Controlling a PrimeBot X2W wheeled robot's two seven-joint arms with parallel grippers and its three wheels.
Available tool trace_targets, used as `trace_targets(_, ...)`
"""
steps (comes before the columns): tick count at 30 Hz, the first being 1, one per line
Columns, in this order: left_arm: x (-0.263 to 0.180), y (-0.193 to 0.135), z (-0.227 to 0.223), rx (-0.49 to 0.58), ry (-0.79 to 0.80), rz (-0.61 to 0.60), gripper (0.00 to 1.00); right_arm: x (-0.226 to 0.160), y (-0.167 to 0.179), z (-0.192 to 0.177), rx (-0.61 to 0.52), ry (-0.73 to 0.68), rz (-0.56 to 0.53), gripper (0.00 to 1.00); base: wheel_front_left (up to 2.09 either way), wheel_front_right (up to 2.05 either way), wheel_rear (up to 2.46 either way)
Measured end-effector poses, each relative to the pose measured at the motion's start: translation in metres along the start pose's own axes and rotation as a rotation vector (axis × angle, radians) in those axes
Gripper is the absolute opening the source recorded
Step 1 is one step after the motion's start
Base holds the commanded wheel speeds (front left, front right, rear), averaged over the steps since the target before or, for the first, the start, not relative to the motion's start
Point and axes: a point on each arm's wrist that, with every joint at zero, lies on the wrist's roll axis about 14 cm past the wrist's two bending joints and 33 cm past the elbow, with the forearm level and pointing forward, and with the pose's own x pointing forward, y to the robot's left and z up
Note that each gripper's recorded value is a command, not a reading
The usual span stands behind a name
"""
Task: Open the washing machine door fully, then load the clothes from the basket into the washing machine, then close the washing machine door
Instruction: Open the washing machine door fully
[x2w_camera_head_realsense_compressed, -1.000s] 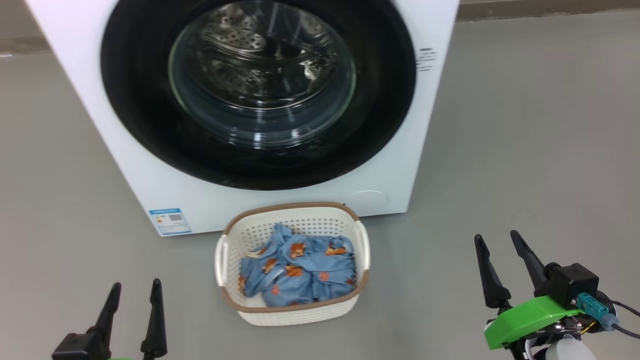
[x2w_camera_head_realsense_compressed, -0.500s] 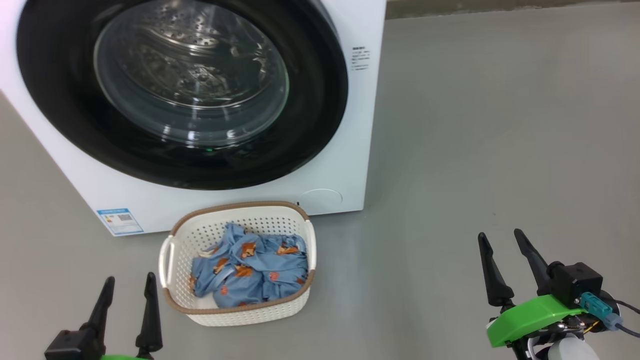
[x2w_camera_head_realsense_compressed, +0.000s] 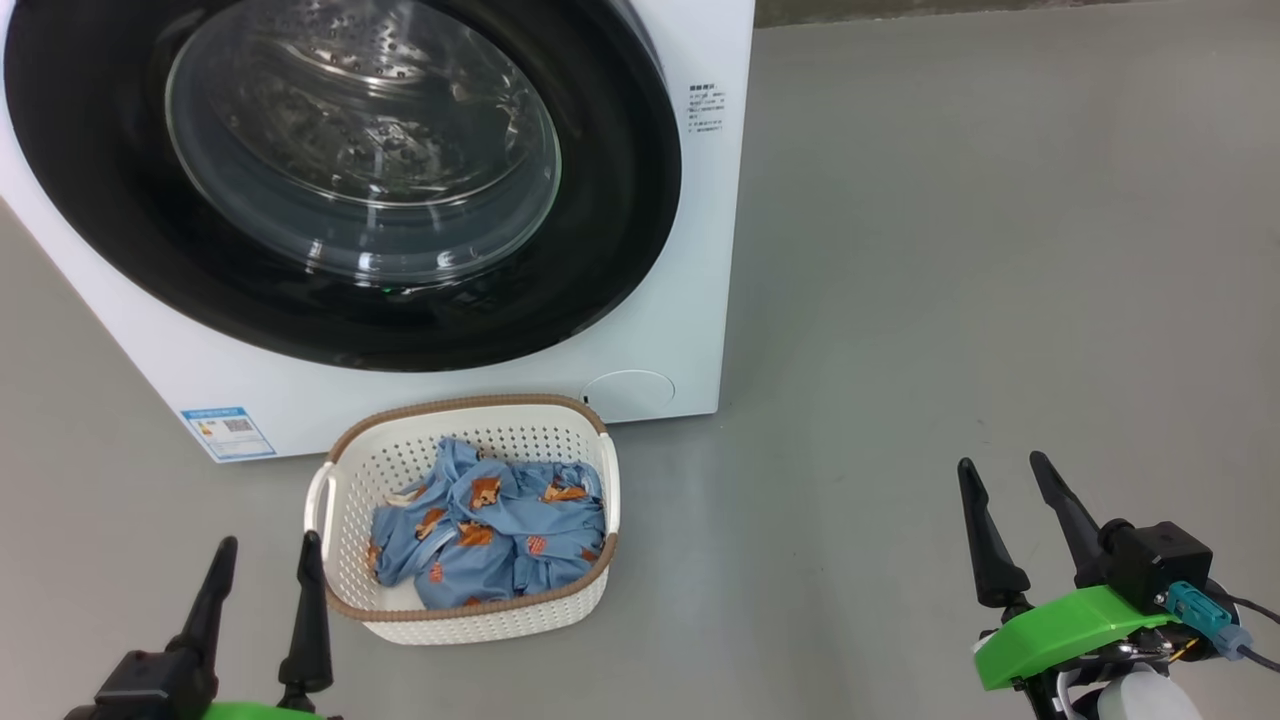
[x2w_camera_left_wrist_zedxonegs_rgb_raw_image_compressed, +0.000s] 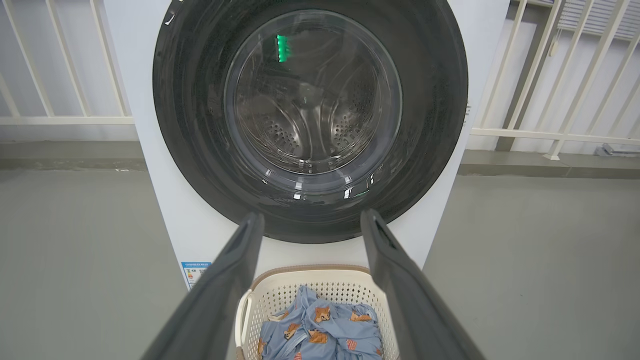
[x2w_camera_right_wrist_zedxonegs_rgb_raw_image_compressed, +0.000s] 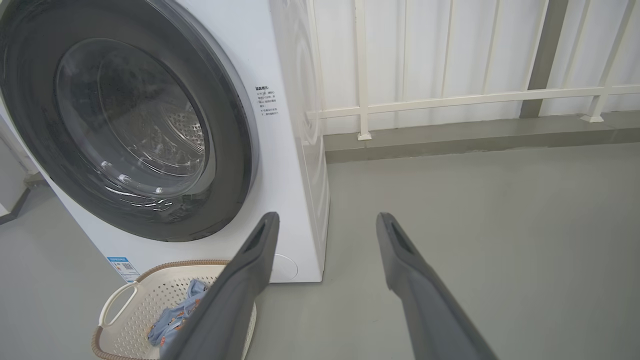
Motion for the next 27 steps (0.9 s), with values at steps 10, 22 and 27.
trace_targets(10,-0.001,-0.003,0.003,0.000,-0.009,-0.008,1.00,0.001,0.001,0.003,-0.001,-0.010,0.003,1.00,0.00,0.00,0.00)
trace_targets(22,0.000,-0.006,0.001,-0.001,-0.004,-0.018,1.00,0.022,0.007,0.034,0.043,-0.108,0.017,1.00,0.00,0.00,0.00)
trace_targets(27,0.000,-0.005,-0.005,-0.008,0.012,-0.015,1.00,0.036,0.006,0.052,0.120,-0.168,0.017,1.00,0.00,0.00,0.00)
